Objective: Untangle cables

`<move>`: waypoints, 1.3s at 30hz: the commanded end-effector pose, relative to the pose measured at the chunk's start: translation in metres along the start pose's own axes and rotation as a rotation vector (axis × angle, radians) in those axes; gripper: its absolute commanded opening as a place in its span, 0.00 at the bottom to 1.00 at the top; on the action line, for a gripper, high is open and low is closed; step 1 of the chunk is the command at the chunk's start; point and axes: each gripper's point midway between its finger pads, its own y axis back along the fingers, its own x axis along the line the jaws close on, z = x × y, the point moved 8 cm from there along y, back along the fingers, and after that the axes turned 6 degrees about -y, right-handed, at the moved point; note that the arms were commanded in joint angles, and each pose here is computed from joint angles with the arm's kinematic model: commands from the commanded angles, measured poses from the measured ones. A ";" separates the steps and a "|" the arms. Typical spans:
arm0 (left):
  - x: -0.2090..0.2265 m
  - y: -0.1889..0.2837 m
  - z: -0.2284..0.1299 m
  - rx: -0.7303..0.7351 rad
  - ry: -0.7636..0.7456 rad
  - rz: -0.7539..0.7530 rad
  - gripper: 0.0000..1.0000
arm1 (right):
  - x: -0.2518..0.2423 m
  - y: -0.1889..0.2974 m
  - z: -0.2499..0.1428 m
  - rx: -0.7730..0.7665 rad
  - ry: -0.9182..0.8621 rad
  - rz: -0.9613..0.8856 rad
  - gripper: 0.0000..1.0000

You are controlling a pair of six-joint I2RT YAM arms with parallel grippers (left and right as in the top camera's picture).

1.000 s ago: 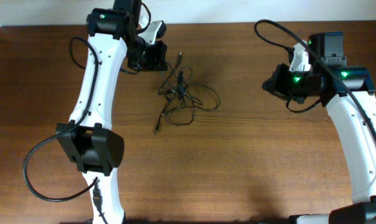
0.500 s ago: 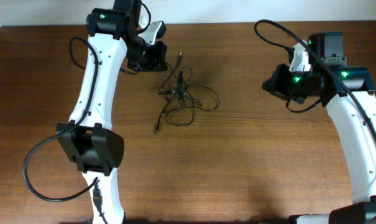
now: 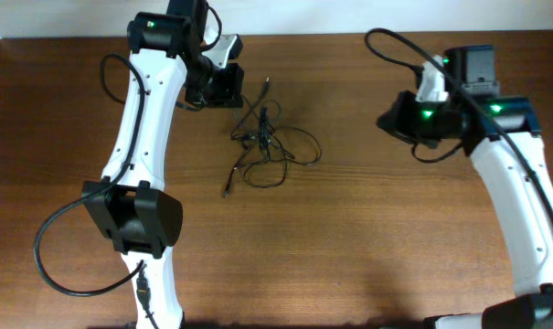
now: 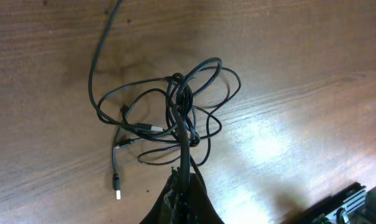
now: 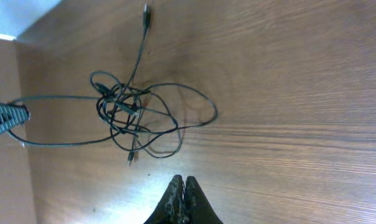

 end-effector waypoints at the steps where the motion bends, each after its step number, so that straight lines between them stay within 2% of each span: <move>1: -0.009 0.012 -0.008 0.014 0.041 -0.023 0.00 | 0.029 -0.038 -0.007 0.059 0.010 0.086 0.24; 2: -0.016 0.012 -0.011 0.030 0.051 -0.103 0.00 | 0.041 -0.051 -0.008 0.072 0.016 0.132 0.41; 3: -0.022 0.014 -0.011 0.025 0.046 -0.180 0.00 | 0.052 -0.065 -0.011 0.078 0.005 0.157 0.70; 4: -0.030 0.016 -0.011 0.013 0.008 -0.278 0.00 | 0.060 -0.078 -0.013 0.085 -0.009 0.174 0.77; 6: -0.037 0.020 -0.009 -0.001 0.010 -0.370 0.00 | 0.067 -0.101 -0.017 0.113 -0.047 0.183 0.77; 11: -0.048 0.036 0.002 -0.095 -0.007 -0.637 0.00 | 0.075 -0.139 -0.029 0.178 -0.058 0.205 0.65; 15: -0.047 0.039 0.005 -0.116 -0.015 -0.664 0.00 | 0.076 -0.148 -0.036 0.188 -0.053 0.182 0.54; 18: -0.046 0.043 0.006 -0.134 -0.017 -0.697 0.00 | 0.079 -0.152 -0.042 0.168 -0.038 0.153 0.38; 19: -0.039 0.044 0.007 -0.143 -0.007 -0.676 0.00 | 0.074 -0.150 -0.036 0.156 -0.054 0.141 0.13; 20: -0.027 0.044 0.007 -0.150 0.009 -0.614 0.00 | 0.069 -0.149 -0.032 0.152 -0.067 0.133 0.04; 22: 0.007 0.040 0.004 -0.146 0.051 -0.380 0.00 | 0.068 -0.138 -0.026 0.174 -0.026 0.192 0.04; 24: 0.051 0.039 -0.002 -0.111 0.111 -0.028 0.00 | 0.073 -0.118 -0.023 0.189 0.024 0.265 0.04; 25: 0.062 0.040 -0.004 -0.101 0.121 0.060 0.00 | 0.077 -0.108 -0.023 0.182 0.055 0.286 0.04; 27: 0.091 0.047 -0.011 -0.060 0.147 0.344 0.00 | 0.078 -0.078 -0.020 0.143 0.086 0.299 0.04; 29: 0.110 0.056 -0.016 -0.053 0.238 0.518 0.04 | 0.068 -0.040 -0.015 0.097 0.089 0.288 0.04; 31: 0.126 0.065 -0.022 -0.047 0.271 0.590 0.06 | 0.055 -0.014 -0.015 0.077 0.074 0.263 0.04; 35: 0.154 0.079 -0.034 -0.049 0.348 0.614 0.05 | 0.015 0.017 -0.001 0.031 0.021 0.192 0.04; 39: 0.170 0.088 -0.042 -0.059 0.394 0.626 0.02 | -0.050 0.047 0.023 -0.047 -0.089 0.077 0.04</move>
